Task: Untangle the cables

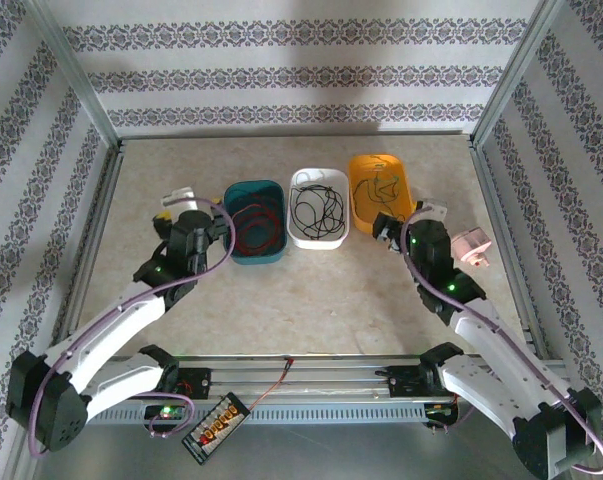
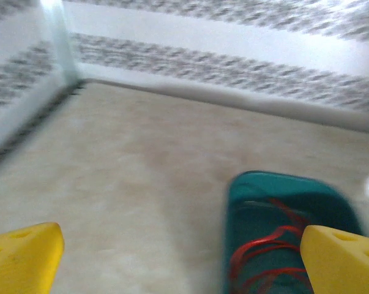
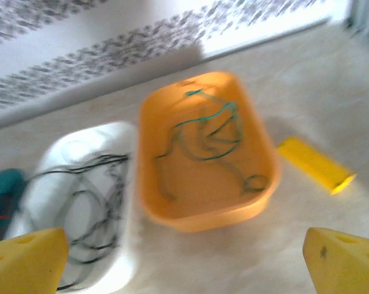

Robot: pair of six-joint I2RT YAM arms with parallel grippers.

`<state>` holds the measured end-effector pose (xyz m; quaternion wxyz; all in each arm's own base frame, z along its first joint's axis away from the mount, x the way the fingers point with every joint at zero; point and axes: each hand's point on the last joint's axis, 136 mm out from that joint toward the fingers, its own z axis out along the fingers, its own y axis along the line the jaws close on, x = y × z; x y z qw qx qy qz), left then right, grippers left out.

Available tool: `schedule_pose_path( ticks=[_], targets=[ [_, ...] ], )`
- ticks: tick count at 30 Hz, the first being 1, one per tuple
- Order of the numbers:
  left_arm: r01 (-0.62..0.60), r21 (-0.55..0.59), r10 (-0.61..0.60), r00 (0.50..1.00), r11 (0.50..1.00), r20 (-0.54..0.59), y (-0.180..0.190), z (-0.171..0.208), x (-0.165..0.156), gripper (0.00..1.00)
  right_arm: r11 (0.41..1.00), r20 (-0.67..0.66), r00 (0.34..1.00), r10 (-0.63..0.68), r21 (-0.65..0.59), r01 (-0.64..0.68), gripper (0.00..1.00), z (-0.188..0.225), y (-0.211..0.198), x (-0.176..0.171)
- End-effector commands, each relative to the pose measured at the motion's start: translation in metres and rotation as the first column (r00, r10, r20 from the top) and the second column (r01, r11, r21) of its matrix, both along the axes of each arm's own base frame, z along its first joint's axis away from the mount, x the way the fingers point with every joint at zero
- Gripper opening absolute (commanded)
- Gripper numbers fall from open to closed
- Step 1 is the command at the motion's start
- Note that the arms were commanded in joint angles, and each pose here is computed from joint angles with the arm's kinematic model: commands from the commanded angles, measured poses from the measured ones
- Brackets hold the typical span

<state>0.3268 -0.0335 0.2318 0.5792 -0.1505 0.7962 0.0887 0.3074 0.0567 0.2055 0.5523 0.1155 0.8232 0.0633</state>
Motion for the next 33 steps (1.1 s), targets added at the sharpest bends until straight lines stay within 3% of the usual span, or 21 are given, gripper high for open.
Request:
schedule_pose_path(
  ticks=[1, 3, 7, 9, 13, 17, 19, 22, 23, 24, 26, 31, 32, 33],
  targets=[
    [-0.259, 0.227, 0.278, 0.959, 0.939, -0.056, 0.065, -0.021, -0.038, 0.99, 0.936, 0.062, 0.989, -0.137, -0.318, 0.149, 0.98, -0.01, -0.046, 0.0],
    [-0.29, 0.274, 0.322, 0.943, 0.917, -0.083, 0.082, -0.038, -0.045, 0.99, 0.911, 0.029, 0.98, -0.195, -0.365, 0.192, 0.98, -0.029, -0.061, 0.001],
    [-0.334, 0.274, 0.373, 0.922, 0.902, -0.105, 0.101, -0.077, -0.047, 0.99, 0.887, 0.042, 0.947, -0.319, -0.339, 0.314, 0.98, -0.056, -0.086, 0.009],
    [-0.344, 0.236, 0.376, 0.92, 0.909, -0.109, 0.105, -0.095, -0.042, 0.99, 0.88, 0.055, 0.941, -0.334, -0.34, 0.332, 0.98, -0.075, -0.092, 0.011],
    [-0.319, 0.213, 0.354, 0.922, 0.923, -0.154, 0.106, -0.113, -0.016, 0.99, 0.872, 0.098, 0.94, -0.326, -0.353, 0.339, 0.98, -0.072, -0.095, 0.042],
    [-0.174, 0.263, 0.212, 0.97, 0.949, -0.122, 0.087, -0.111, 0.026, 0.99, 0.909, 0.121, 0.973, -0.197, -0.35, 0.227, 0.98, -0.077, -0.082, 0.089],
    [-0.114, 0.27, 0.145, 0.985, 0.956, -0.097, 0.078, -0.111, 0.043, 0.99, 0.927, 0.017, 0.989, -0.145, -0.347, 0.142, 0.98, -0.088, -0.075, 0.092],
    [-0.05, 0.236, 0.06, 0.997, 0.971, -0.038, 0.068, -0.116, 0.058, 0.99, 0.974, 0.041, 0.999, 0.005, -0.227, 0.004, 0.98, -0.1, -0.068, 0.086],
    [-0.016, 0.242, 0.014, 1.0, 0.97, 0.009, 0.065, -0.115, 0.065, 0.99, 0.976, 0.111, 0.994, 0.023, -0.219, 0.002, 0.98, -0.098, -0.065, 0.089],
    [-0.001, 0.233, 0.007, 1.0, 0.973, -0.024, 0.063, -0.119, 0.064, 0.99, 0.975, 0.139, 0.99, 0.039, -0.224, -0.007, 0.98, -0.093, -0.062, 0.09],
    [0.003, 0.195, 0.003, 0.999, 0.981, -0.032, 0.066, -0.121, 0.062, 0.99, 0.971, 0.075, 0.996, 0.05, -0.236, -0.031, 0.98, -0.099, -0.06, 0.088],
    [0.104, 0.155, -0.107, 0.994, 0.982, 0.009, 0.057, -0.124, 0.06, 0.99, 0.971, 0.103, 0.994, 0.044, -0.236, -0.019, 0.98, -0.098, -0.06, 0.089],
    [0.149, 0.126, -0.147, 0.989, 0.981, -0.024, 0.053, -0.136, 0.059, 0.99, 0.971, 0.105, 0.994, 0.035, -0.24, -0.008, 0.98, -0.097, -0.062, 0.089],
    [0.145, 0.136, -0.149, 0.989, 0.98, 0.021, 0.054, -0.136, 0.063, 0.99, 0.971, 0.106, 0.994, 0.027, -0.239, -0.001, 0.98, -0.097, -0.063, 0.089]
  ],
)
